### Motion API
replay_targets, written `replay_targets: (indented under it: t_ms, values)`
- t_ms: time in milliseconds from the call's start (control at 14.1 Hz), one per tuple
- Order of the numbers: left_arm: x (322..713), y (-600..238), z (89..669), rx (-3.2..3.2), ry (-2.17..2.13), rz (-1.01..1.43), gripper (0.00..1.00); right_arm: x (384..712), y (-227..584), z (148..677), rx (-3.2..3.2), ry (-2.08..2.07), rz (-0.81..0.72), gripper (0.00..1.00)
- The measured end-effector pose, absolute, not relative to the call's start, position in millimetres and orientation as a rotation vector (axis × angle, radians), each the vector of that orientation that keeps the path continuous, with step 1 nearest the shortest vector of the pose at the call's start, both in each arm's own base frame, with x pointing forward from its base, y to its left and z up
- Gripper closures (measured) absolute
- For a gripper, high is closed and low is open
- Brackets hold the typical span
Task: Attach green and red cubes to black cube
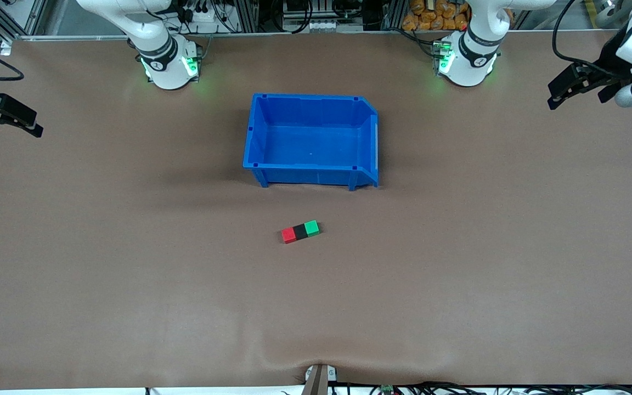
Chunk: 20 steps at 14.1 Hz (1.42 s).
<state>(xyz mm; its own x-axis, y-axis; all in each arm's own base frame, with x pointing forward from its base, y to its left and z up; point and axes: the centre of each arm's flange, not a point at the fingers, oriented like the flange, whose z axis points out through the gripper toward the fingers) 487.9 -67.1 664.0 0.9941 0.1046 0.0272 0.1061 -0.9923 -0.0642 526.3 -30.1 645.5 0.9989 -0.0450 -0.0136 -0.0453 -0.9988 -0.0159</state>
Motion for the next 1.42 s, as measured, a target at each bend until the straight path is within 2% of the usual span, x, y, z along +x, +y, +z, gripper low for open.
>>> replay_targets:
  t_ms: [496,1416]
  values:
    - [502.8,-59.5,665.6,-3.072,-0.189,-0.047,0.0,529.5,-30.2,641.2,-3.126,0.071,0.028,0.0]
    - [503.3,-66.5,660.7,-3.09,-0.175,0.004,0.0,530.3,-30.2,639.0,-3.127,0.071,0.039,0.0]
